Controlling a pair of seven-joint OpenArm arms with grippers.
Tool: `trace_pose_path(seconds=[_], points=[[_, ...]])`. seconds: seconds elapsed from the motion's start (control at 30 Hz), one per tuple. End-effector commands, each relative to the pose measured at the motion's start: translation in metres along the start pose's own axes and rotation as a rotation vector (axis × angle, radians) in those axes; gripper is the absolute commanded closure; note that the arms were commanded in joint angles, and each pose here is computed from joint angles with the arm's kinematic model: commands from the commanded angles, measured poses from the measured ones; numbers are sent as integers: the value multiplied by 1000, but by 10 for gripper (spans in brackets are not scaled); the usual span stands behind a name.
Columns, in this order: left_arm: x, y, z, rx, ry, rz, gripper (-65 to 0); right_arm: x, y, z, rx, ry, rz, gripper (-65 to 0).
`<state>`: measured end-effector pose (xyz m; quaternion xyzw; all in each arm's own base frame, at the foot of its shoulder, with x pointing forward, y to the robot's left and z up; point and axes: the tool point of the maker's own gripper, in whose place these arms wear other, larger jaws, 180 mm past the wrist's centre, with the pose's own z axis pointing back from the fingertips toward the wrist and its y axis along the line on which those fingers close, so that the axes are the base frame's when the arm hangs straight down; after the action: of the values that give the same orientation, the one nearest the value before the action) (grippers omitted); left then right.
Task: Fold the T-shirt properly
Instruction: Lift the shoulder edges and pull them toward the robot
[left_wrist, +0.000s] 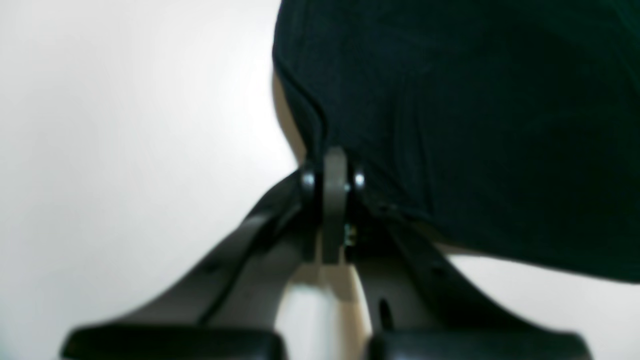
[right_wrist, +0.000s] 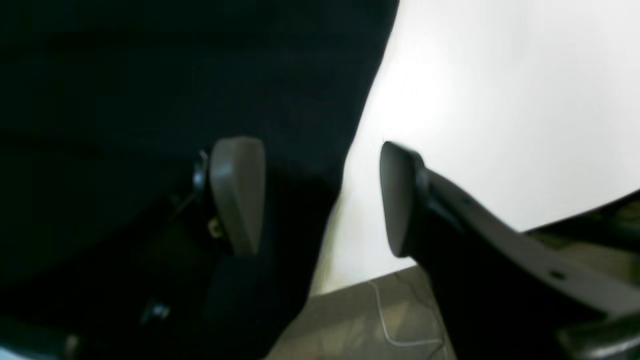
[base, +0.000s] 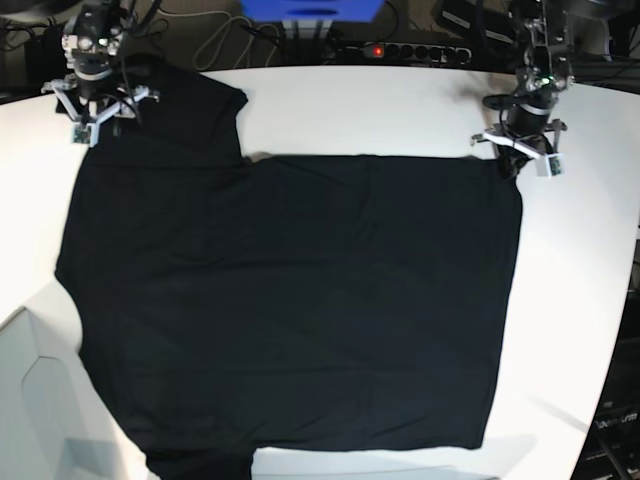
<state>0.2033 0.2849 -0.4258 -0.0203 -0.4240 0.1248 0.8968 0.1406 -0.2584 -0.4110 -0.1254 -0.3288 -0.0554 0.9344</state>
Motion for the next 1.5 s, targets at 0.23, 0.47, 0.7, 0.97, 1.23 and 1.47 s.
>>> trace_pose_path(seconds=[0.23, 0.47, 0.7, 0.97, 1.23, 1.47], points=[[-9, 27, 9, 70, 60, -4, -1, -7, 0, -7, 7, 10, -3, -371], [-10, 33, 11, 84, 64, -1, -1, -22, 21, -11, 130, 51, 59, -298], [-12, 33, 13, 84, 68, -3, -1, -28, 36, -6, 222, 62, 113, 0], [-10, 31, 13, 81, 63, -5, -1, 6, -1, 12, 137, -42, 46, 0], [13, 19, 35, 62, -4, -43, -1, 42, -30, 32, 62, -145, 70, 0], [39, 23, 64, 78, -71, -82, -1, 45, -27, 44, 106, -169, 124, 0]])
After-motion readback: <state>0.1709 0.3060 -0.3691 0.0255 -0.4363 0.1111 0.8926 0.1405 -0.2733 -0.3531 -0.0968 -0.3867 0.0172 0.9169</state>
